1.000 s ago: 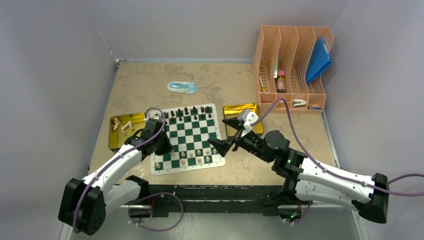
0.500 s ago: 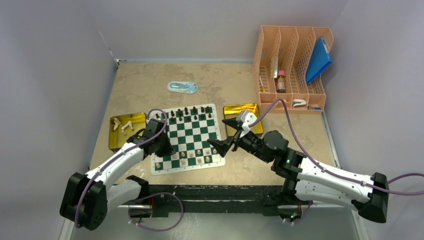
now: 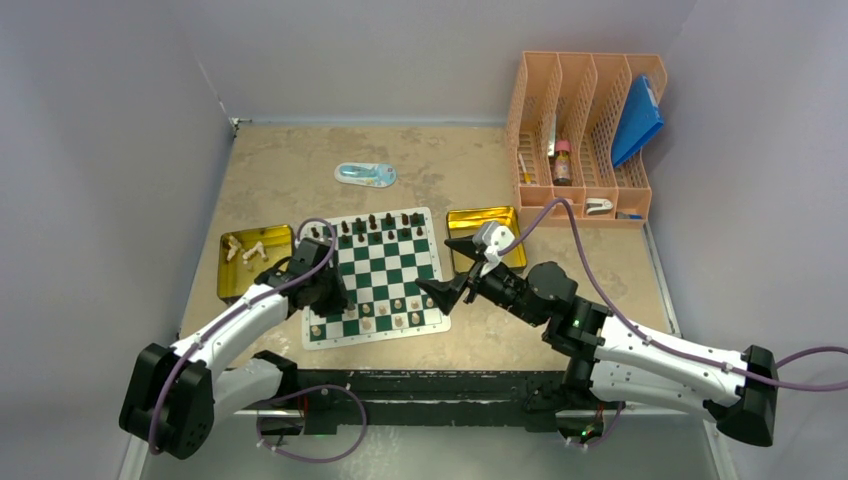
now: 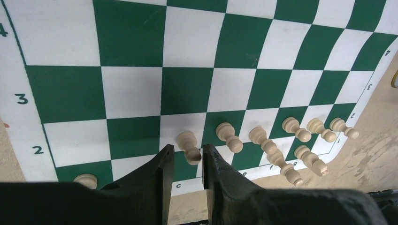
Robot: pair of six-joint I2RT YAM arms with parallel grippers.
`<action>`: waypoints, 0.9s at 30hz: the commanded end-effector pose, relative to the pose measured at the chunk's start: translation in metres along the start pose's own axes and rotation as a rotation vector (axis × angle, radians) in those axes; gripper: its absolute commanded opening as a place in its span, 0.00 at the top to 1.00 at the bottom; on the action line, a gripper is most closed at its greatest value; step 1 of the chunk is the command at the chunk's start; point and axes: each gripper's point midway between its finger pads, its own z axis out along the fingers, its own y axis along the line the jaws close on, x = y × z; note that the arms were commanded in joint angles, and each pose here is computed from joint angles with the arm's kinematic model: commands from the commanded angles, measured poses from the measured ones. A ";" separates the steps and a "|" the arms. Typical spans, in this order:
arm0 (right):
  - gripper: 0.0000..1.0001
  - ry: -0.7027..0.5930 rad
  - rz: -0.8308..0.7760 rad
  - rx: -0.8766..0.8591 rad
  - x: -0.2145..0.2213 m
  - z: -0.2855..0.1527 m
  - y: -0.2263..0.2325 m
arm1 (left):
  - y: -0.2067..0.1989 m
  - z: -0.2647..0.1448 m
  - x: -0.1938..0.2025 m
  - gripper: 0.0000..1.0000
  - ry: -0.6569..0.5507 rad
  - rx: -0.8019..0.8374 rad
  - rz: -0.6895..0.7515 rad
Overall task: Set up the chess pieces on the board
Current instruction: Place the chess piece on the chessboard, then pick up the chess piece from the storage box.
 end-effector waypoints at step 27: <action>0.01 -0.149 0.146 0.080 -0.049 -0.002 -0.010 | -0.008 -0.102 -0.144 0.70 -0.497 -0.260 -0.144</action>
